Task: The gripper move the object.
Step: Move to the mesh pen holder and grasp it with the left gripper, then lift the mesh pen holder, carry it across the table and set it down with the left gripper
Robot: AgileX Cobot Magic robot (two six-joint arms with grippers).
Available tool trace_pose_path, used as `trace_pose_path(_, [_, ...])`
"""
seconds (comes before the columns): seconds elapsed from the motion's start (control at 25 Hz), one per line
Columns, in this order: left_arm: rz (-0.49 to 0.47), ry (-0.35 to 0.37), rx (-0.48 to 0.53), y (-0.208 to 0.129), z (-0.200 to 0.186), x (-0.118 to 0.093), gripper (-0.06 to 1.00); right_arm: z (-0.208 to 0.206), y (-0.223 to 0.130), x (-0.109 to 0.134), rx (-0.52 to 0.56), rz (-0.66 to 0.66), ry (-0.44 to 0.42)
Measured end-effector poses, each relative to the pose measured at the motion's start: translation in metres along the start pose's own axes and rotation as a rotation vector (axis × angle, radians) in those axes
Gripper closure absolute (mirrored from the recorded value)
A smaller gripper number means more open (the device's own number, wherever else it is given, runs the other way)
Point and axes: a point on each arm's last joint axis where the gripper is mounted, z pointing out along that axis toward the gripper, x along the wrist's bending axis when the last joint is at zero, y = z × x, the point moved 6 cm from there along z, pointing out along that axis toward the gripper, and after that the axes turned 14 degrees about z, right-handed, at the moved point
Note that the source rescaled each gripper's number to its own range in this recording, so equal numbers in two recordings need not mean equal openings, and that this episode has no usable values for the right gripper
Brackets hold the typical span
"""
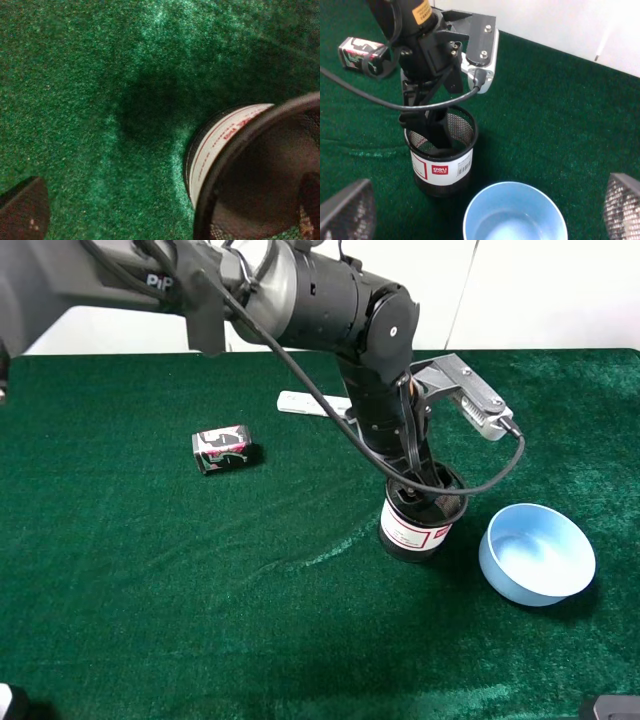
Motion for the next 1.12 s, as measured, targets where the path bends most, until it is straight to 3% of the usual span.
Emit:
trace_pose_path(0.4, [-0.001,0.004,-0.007,0.0009,0.0005,0.0006,0.54,0.0,0.0,0.0,0.0,0.0,0.0])
trace_pose_path(0.72, [-0.002,0.003,-0.007,0.001,0.0005,0.0005,0.89,0.0,0.0,0.0,0.0,0.0,0.0])
trace_pose_path(1.12, [-0.011,0.0,-0.016,0.0028,0.0,0.0001,0.93,0.0,0.0,0.0,0.0,0.0,0.0])
